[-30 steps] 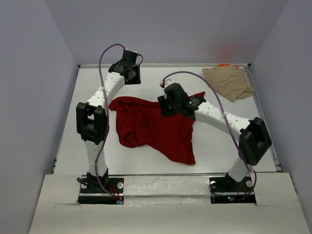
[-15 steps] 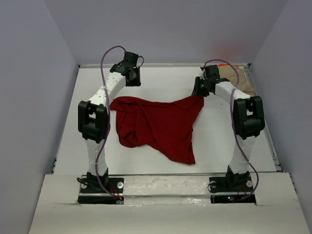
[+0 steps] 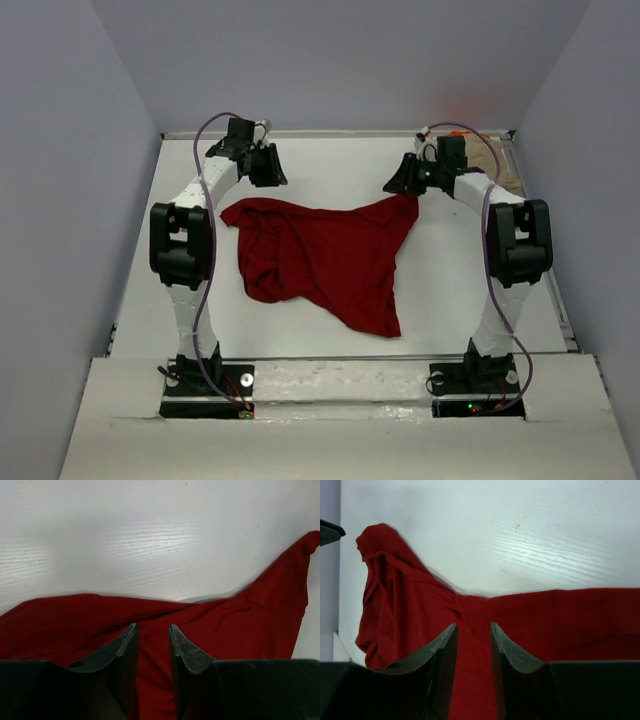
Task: Fold and stack the t-shirts
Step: Flatten the tshirt out
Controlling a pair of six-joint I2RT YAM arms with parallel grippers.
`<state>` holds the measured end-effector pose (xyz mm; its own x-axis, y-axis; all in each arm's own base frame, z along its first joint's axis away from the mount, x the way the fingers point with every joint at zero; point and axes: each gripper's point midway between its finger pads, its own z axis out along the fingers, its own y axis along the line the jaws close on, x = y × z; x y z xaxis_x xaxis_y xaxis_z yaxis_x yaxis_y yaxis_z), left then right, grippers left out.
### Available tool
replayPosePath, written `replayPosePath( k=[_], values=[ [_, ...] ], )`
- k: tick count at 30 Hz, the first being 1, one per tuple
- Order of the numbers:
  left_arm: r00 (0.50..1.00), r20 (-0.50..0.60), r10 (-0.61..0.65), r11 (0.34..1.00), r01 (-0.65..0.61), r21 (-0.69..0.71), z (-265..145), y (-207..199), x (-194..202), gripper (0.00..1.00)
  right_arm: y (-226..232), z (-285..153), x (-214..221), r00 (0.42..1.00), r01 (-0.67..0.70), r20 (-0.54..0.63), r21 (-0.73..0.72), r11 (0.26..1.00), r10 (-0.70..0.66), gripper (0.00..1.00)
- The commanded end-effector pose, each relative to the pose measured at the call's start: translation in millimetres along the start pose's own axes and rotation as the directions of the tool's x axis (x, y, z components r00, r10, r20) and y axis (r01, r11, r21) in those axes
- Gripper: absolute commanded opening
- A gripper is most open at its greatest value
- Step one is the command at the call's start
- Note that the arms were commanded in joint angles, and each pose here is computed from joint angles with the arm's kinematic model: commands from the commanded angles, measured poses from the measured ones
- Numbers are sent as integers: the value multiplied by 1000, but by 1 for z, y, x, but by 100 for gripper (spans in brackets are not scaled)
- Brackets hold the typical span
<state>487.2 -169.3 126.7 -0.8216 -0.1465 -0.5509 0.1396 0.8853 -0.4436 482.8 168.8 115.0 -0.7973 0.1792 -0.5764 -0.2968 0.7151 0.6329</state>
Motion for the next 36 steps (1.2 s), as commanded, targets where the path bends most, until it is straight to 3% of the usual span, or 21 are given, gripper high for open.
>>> replayPosePath(
  k=[1,8,26,36],
  values=[
    [997,71,18,993,-27,119,-22,-28,-26,39,-9,-29,-25,994,-39,100,-53,998,44,38],
    [993,114,41,998,-45,32,-36,-20,-39,39,-43,-40,-27,987,-94,129,8,996,92,38],
    [989,143,36,998,-42,39,-50,-26,-42,39,-80,-45,-2,962,-234,144,-14,972,234,38],
    [992,122,17,999,-23,46,-39,-22,-34,39,-82,-38,-3,962,-234,137,-36,971,237,37]
  ],
)
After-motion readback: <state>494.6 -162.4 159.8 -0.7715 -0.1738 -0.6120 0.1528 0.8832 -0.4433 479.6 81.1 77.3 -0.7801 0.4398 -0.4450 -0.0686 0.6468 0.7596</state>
